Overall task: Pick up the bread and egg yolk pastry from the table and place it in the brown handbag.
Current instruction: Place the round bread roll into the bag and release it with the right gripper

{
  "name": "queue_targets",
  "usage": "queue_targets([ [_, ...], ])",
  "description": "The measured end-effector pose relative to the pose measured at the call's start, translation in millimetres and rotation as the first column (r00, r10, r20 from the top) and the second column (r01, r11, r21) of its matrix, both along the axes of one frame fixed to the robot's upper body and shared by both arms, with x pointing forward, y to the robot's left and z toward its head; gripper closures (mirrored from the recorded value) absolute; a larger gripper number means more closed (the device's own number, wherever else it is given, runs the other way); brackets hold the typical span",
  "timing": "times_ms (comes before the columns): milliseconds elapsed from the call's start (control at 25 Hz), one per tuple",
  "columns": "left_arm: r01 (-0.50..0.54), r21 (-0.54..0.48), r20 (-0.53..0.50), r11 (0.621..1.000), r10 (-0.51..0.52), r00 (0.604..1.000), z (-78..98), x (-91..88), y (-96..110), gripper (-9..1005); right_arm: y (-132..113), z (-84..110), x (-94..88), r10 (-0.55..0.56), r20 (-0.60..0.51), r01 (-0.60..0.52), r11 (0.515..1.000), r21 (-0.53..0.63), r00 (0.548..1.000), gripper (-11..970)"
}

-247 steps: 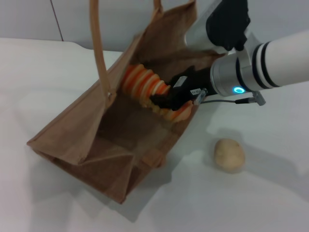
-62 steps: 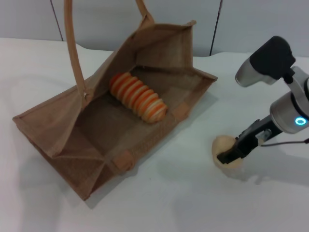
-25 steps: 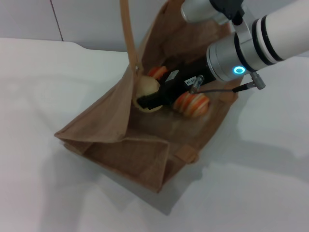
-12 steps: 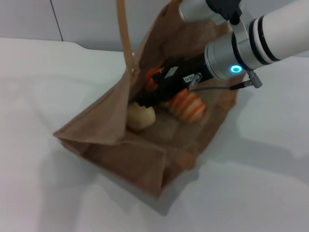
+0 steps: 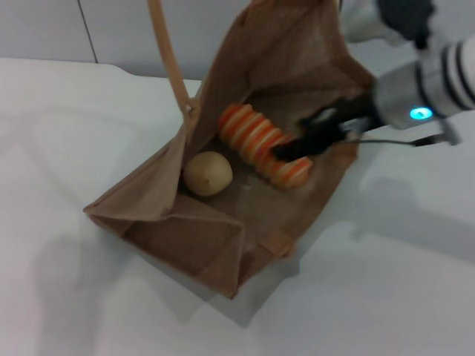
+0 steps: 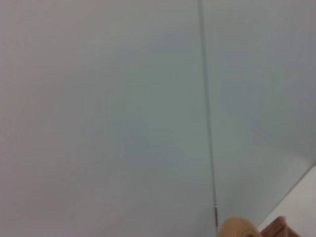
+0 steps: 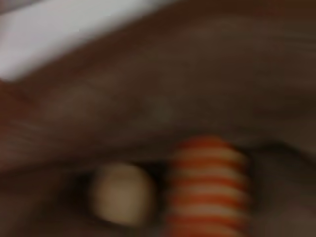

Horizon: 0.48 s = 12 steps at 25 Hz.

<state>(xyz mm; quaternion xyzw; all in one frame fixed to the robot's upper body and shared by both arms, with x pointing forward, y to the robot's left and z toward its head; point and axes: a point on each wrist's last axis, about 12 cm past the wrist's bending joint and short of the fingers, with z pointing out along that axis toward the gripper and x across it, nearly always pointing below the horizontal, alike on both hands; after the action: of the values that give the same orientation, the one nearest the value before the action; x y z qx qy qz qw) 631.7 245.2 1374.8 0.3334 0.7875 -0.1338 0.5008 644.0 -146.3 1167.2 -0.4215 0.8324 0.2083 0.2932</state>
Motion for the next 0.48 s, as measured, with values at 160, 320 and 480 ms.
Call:
queue_targets([
  [160,-0.015,-0.022,0.020,1.000,0.015,1.000,-5.6,-0.6,9.1,780,-56.9,-1.1,8.6,-0.194,0.036,0.195,0.980,-0.026,0.980,126],
  [320,0.024,-0.040,0.083,0.999,-0.021,0.996,-12.2,-3.8,15.8,778,-98.3,2.0,8.9,-0.335,0.084,0.335,0.942,0.016,0.938,127],
  [480,0.054,-0.091,0.153,0.994,-0.039,0.987,-18.4,-6.9,19.1,776,-115.1,5.3,10.0,-0.393,0.110,0.390,0.920,0.050,0.913,127],
])
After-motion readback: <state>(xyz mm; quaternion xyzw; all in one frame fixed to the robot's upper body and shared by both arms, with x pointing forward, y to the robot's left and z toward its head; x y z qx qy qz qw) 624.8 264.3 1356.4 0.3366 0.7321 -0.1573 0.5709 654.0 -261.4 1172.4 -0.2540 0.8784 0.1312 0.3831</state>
